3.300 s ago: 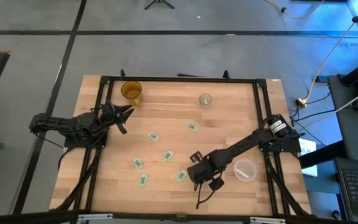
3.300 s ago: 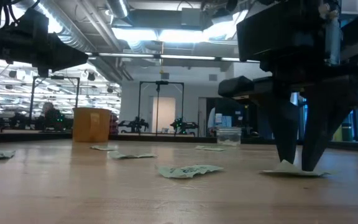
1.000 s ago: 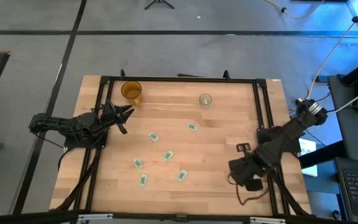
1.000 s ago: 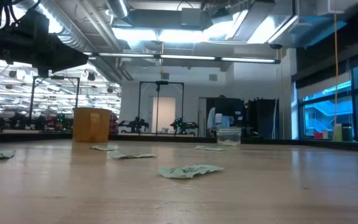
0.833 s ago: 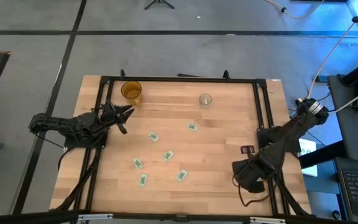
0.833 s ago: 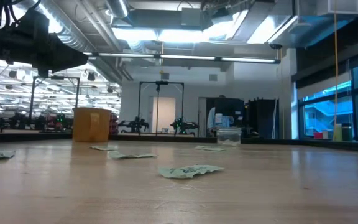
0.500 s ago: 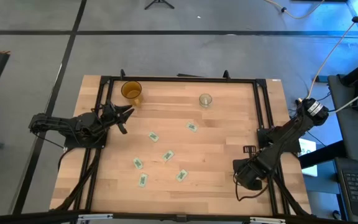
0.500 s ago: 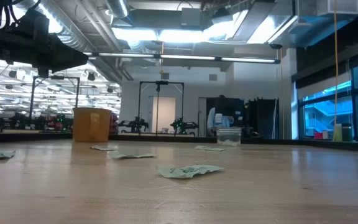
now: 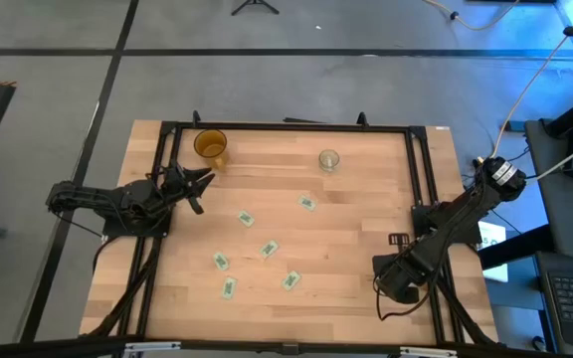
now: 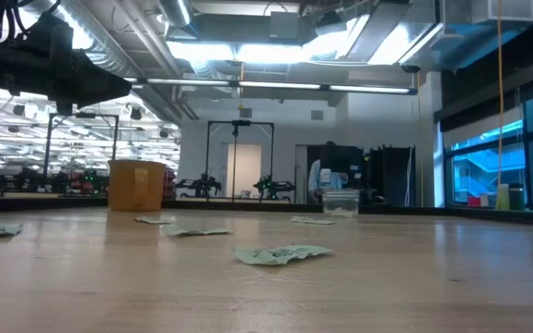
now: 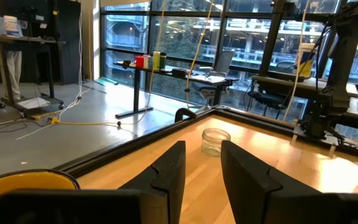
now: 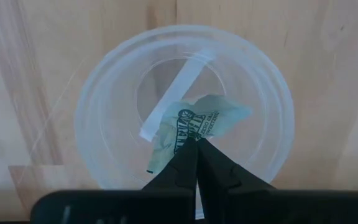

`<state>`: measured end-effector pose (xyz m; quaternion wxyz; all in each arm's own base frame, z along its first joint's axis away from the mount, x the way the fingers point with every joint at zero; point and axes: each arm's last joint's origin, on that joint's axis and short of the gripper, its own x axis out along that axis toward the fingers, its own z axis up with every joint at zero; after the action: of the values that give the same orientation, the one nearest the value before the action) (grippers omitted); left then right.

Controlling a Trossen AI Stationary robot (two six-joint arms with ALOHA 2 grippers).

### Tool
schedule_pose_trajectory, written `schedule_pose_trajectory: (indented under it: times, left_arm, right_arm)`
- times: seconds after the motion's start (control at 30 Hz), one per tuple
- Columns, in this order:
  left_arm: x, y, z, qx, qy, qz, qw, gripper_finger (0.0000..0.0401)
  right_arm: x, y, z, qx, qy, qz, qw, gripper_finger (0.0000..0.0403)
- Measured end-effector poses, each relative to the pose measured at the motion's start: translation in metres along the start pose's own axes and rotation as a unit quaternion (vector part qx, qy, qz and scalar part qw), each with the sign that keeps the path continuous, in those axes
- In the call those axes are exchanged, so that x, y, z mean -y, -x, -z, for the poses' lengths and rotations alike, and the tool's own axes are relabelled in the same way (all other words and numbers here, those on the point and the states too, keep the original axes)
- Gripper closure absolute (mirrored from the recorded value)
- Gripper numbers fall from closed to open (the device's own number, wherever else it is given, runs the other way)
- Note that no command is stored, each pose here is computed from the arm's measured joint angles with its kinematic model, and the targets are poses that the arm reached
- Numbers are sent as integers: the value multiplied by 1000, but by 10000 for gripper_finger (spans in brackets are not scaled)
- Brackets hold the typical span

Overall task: Pick and place Stevia / Truvia into bins
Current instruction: Put the stevia packet into the transparent container

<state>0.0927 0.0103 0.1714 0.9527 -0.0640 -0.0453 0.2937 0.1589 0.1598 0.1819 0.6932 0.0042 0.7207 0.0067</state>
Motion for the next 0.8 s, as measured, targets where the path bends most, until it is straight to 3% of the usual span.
schedule_pose_trajectory:
  times: [0.23,0.57,0.8]
  left_arm:
    - [0,0,0,0,0,0,1000,303]
    - [0,0,0,0,0,0,1000,303]
    - [0,0,0,0,0,0,1000,303]
  right_arm:
    - [0,0,0,0,9,0,1000,390]
    - [0,0,0,-1,12,1,1000,341]
    - [-4,11,-1,-19,12,-23,999,332]
